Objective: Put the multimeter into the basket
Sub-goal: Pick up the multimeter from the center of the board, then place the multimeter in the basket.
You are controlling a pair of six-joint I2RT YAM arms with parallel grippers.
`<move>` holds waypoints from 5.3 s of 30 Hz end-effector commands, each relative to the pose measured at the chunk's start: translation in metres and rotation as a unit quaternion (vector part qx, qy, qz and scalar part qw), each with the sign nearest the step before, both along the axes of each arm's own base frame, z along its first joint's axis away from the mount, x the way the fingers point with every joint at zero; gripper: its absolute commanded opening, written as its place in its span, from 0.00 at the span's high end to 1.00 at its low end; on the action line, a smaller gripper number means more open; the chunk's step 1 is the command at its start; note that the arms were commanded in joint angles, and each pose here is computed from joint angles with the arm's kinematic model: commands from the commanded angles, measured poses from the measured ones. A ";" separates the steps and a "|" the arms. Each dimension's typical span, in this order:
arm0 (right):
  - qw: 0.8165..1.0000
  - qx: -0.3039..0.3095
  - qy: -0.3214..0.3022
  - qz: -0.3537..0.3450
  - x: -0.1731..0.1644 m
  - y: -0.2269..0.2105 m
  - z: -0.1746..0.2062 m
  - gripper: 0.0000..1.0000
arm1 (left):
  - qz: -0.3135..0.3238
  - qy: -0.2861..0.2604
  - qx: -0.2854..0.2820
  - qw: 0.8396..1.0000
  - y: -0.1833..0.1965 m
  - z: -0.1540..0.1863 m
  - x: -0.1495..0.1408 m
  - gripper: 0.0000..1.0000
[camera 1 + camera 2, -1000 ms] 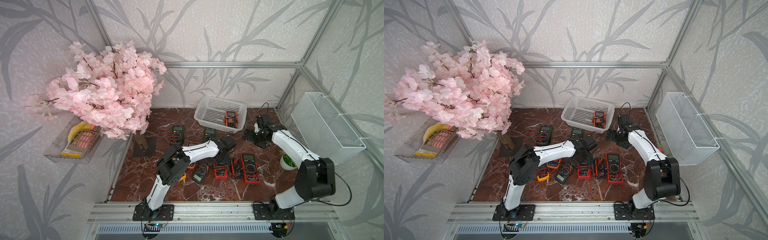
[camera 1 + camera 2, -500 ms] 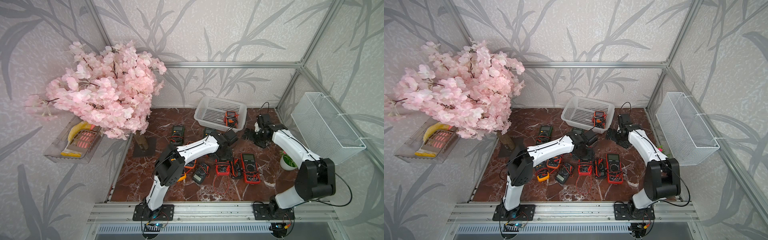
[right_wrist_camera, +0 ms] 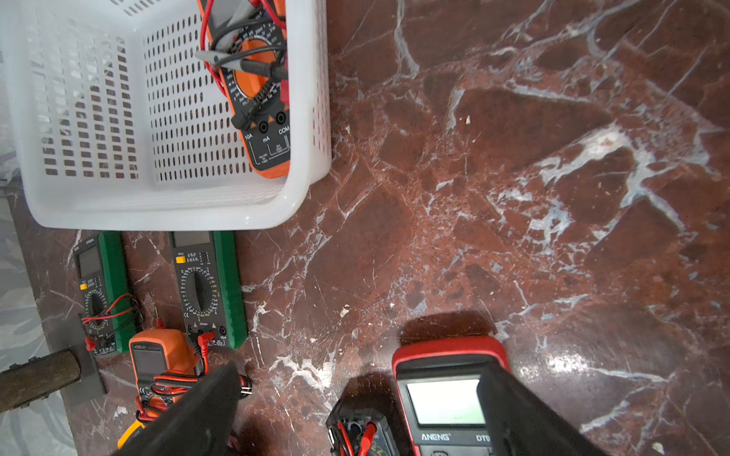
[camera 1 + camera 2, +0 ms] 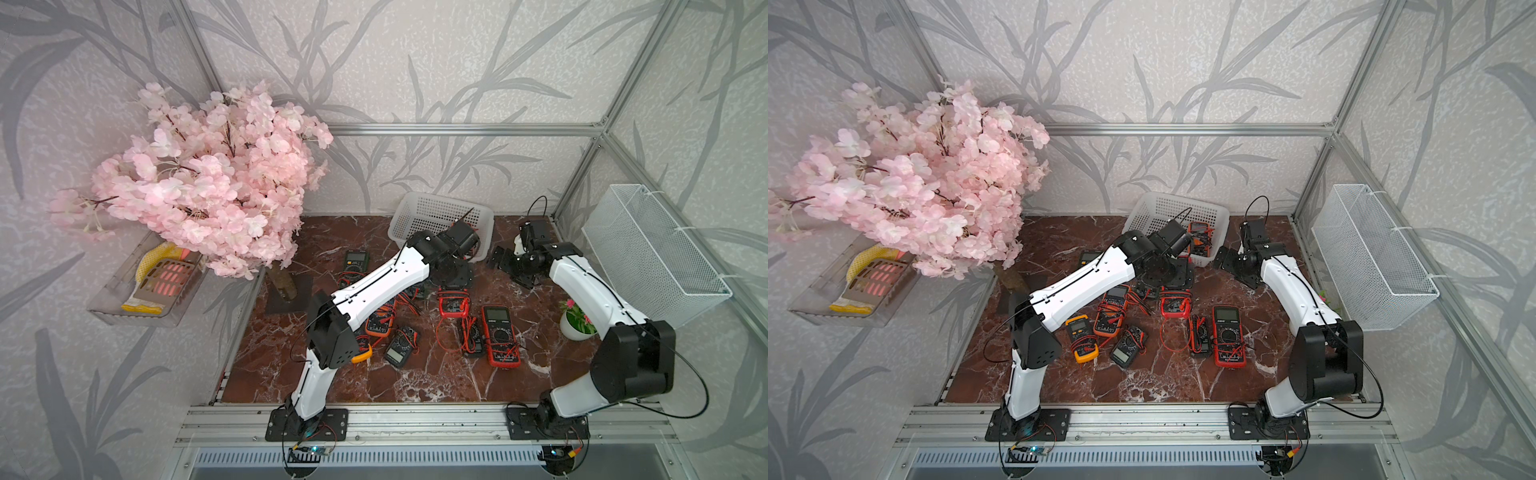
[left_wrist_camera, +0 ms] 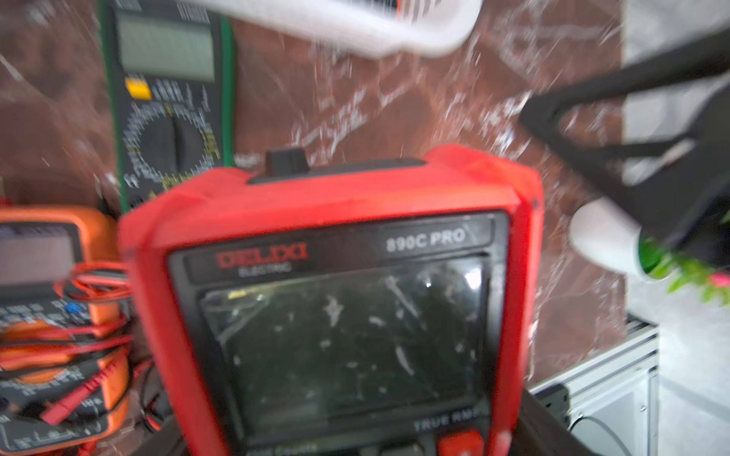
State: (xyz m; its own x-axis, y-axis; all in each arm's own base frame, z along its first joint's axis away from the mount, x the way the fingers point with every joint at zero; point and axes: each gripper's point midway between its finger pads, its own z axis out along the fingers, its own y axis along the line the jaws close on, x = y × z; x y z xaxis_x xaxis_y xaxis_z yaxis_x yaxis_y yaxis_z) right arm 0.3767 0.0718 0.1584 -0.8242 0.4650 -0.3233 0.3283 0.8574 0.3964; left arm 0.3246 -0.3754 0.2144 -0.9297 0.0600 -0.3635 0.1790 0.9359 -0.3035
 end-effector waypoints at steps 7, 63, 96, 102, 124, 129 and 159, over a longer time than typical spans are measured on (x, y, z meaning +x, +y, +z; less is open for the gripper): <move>0.999 0.023 -0.037 -0.020 0.012 0.000 0.035 0.01 | 0.027 -0.132 -0.016 0.991 0.036 0.060 0.099 0.69; 0.999 0.029 0.042 -0.011 0.013 -0.009 -0.009 0.01 | 0.033 -0.381 -0.035 0.923 0.014 -0.012 0.307 0.50; 0.998 0.033 0.050 -0.018 0.017 -0.010 -0.009 0.01 | 0.008 -0.289 -0.082 0.954 -0.012 -0.082 0.292 0.00; 0.998 0.034 0.050 -0.018 0.017 -0.010 -0.009 0.01 | 0.015 -0.293 -0.081 0.952 -0.009 -0.076 0.294 0.00; 0.998 0.029 0.057 -0.014 0.016 -0.010 -0.008 0.01 | 0.046 -0.258 -0.127 0.957 0.013 -0.104 0.314 0.00; 0.998 0.031 0.056 -0.016 0.016 -0.010 -0.008 0.01 | 0.037 -0.243 -0.142 0.959 0.000 -0.112 0.306 0.00; 0.999 0.047 0.005 -0.021 0.016 -0.006 0.011 0.01 | 0.056 -0.310 -0.084 0.945 0.029 0.030 0.269 0.00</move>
State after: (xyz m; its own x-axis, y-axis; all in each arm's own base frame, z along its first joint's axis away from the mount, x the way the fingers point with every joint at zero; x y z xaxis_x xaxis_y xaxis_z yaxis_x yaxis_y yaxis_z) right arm 0.3932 0.0647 0.1553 -0.8199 0.5234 -0.2321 0.3914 0.8082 0.4400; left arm 0.6022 -0.3638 0.2018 -0.5769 -0.1336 -0.8058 0.2952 0.8857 -0.3583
